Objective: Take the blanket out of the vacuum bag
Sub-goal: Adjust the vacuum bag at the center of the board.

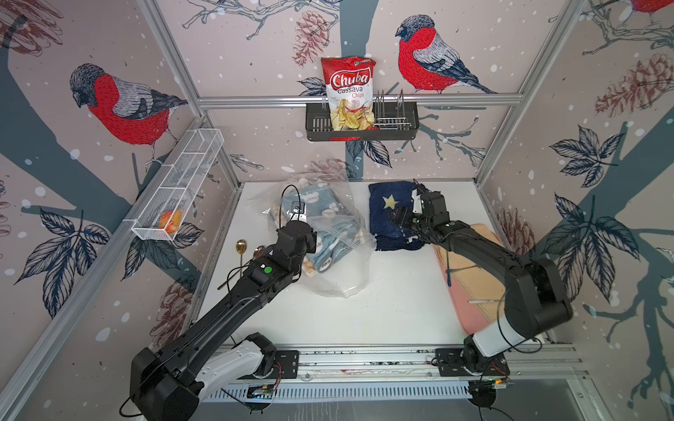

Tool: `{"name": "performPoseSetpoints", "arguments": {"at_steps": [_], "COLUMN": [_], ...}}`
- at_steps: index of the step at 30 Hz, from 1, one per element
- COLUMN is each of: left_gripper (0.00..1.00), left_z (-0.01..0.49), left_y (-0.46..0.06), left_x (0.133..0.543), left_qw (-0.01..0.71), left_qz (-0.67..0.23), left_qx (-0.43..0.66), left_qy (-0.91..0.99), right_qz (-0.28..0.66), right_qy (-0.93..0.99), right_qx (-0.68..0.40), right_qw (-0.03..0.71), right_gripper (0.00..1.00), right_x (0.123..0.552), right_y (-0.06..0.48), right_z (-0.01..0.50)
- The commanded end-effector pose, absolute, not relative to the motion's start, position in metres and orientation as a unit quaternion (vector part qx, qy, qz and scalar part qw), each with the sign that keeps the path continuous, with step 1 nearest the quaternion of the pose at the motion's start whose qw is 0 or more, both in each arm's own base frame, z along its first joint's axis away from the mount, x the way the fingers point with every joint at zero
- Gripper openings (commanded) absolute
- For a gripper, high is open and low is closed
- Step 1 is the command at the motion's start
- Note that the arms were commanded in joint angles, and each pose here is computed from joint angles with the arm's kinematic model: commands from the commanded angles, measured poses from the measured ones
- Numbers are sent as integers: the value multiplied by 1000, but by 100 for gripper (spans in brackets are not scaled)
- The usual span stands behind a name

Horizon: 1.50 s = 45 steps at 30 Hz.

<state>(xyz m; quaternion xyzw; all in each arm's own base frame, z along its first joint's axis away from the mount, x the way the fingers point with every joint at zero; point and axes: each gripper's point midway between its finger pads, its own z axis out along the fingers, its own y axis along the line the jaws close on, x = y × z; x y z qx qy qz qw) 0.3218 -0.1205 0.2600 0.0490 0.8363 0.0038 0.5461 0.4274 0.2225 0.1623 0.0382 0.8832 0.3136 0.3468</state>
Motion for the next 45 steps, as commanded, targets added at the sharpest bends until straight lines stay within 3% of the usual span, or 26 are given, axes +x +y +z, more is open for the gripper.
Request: {"name": "performPoseSetpoints", "arguments": {"at_steps": [1, 6, 11, 17, 22, 29, 37, 45], "left_gripper": [27, 28, 27, 20, 20, 21, 30, 50], "left_z": [267, 259, 254, 225, 216, 199, 215, 236], "left_y": [-126, -132, -141, -146, -159, -165, -145, -132], "left_x": [325, 323, 314, 293, 286, 290, 292, 286], "left_qw": [555, 540, 522, 486, 492, 465, 499, 537], "left_qz": [-5, -3, 6, -16, -62, -52, -22, -25], "left_qx": [59, 74, 93, 139, 163, 173, 137, 109], "left_qy": [830, 838, 848, 863, 853, 867, 856, 836], "right_qz": [382, 432, 458, 513, 539, 573, 554, 513], "right_qy": [866, 859, 856, 833, 817, 794, 797, 805], "right_qx": [18, -8, -46, -63, -83, -85, -55, -60], "right_qw": [323, 276, 234, 198, 187, 186, 235, 291], "right_gripper": [79, 77, 74, 70, 70, 68, 69, 70], "right_x": [444, 472, 470, 472, 483, 504, 503, 454], "right_y": [258, 313, 359, 388, 413, 433, 409, 384], "right_z": [167, 146, 126, 114, 113, 127, 163, 216]}}
